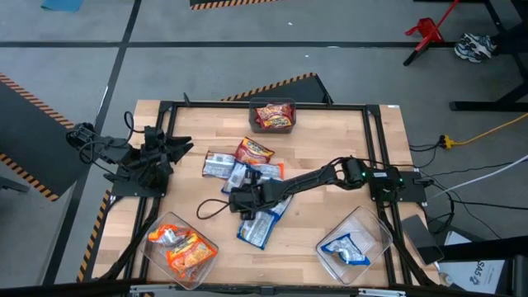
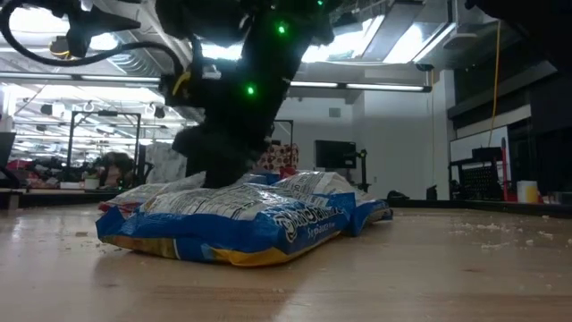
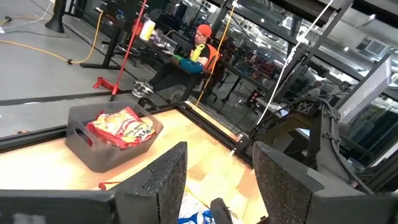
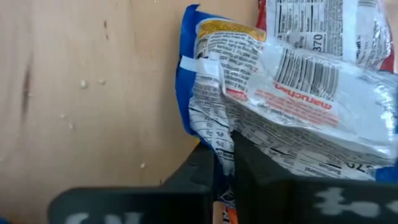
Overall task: Sort Maruchan noodles
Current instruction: Put the blue noodle pack into the right transparent bin
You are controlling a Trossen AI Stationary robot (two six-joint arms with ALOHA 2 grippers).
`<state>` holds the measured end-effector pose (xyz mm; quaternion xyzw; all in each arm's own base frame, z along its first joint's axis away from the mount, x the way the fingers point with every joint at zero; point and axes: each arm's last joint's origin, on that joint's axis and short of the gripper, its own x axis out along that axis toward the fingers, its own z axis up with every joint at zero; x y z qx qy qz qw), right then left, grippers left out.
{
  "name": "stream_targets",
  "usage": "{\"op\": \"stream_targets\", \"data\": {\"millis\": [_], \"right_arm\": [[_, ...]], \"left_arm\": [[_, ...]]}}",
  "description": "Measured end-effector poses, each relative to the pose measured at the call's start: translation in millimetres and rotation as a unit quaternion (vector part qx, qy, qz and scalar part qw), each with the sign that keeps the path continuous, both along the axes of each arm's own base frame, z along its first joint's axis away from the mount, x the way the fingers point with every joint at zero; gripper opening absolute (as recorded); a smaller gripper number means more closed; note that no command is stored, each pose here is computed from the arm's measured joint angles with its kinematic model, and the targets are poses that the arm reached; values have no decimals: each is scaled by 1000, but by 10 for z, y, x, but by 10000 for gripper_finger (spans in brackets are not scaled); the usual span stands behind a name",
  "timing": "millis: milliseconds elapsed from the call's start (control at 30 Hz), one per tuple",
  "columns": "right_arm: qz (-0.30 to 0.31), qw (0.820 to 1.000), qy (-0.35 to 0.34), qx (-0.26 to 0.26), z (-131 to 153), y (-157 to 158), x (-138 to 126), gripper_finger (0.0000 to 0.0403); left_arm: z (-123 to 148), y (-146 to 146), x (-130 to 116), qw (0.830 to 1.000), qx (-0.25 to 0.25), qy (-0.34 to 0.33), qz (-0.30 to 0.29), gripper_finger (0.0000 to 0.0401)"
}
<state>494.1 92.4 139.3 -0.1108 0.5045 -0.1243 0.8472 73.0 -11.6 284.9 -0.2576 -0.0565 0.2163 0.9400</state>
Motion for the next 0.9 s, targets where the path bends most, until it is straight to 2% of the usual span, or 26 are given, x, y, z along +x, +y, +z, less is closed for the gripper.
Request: {"op": "stream_targets", "data": {"millis": [133,300,467,600,767,900], "right_arm": [[-12,1000,-1,27,209,15,37,9],[-55,993,-45,94,698,3,109,5],[-85,985,-88,123,1138,15,90,1],[-134,973,-99,162,1389,12,-87,1],[-209,965,-92,130,1602,147,-390,0],[-258,956,-69,125,1701,334,-653,0]], "left_arm": [[-4,0,0,1000,1,2,0,176],[-11,0,0,1000,3,6,0,176],[-12,0,0,1000,4,7,0,176],[-13,0,-1,1000,4,7,0,176],[-17,0,-1,1000,6,10,0,176],[-19,0,0,1000,6,10,0,176]]}}
